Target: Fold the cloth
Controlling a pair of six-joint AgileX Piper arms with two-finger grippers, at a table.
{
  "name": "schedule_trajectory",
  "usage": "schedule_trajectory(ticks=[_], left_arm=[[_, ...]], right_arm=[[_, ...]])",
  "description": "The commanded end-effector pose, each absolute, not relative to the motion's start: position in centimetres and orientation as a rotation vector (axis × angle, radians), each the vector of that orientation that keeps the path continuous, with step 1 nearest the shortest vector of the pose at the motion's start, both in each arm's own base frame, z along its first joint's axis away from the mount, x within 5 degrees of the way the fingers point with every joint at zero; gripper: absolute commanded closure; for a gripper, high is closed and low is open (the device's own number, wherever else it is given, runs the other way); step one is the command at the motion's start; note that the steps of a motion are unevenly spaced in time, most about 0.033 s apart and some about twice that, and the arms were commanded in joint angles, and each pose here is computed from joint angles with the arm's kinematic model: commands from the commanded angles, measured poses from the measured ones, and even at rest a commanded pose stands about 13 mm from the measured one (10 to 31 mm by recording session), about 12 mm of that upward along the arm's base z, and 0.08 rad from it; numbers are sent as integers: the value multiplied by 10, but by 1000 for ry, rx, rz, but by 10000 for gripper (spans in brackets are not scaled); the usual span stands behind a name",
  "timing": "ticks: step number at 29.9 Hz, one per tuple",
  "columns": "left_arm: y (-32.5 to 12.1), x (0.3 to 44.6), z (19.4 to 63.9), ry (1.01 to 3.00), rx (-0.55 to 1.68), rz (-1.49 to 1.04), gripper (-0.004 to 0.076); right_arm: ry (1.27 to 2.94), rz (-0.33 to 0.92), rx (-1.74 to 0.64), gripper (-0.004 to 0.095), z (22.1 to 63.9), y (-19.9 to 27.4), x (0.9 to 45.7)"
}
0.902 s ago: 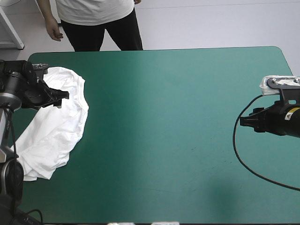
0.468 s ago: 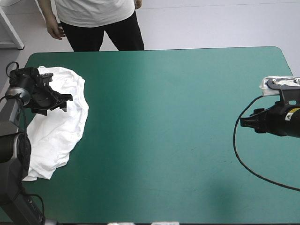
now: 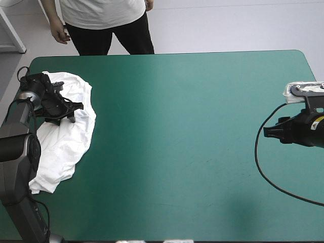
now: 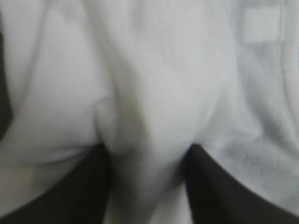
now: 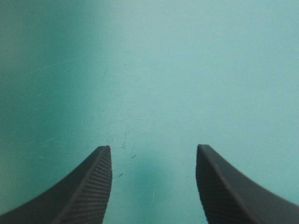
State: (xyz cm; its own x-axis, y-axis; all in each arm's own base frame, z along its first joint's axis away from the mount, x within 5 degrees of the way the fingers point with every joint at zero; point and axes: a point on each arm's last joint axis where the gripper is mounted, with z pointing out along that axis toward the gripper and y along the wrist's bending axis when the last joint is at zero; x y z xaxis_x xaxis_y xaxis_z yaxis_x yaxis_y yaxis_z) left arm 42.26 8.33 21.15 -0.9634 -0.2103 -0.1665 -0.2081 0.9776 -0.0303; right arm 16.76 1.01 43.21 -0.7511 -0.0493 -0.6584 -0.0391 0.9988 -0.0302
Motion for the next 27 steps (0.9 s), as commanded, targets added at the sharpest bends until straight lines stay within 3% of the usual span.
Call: schedule_trajectory(ticks=[1, 8, 17, 27], left_arm=[[80, 425, 224, 2906, -228, -13, 726], [33, 428, 225, 2941, -20, -73, 734], [-91, 416, 246, 2841, 439, -107, 734], [-233, 356, 249, 2720, 948, -189, 734]], right_arm=[[2375, -69, -64, 399, 443, 6, 163], [2371, -92, -49, 399, 443, 4, 163], [2350, -83, -31, 399, 445, 4, 164], [2321, -107, 19, 399, 447, 1, 165]])
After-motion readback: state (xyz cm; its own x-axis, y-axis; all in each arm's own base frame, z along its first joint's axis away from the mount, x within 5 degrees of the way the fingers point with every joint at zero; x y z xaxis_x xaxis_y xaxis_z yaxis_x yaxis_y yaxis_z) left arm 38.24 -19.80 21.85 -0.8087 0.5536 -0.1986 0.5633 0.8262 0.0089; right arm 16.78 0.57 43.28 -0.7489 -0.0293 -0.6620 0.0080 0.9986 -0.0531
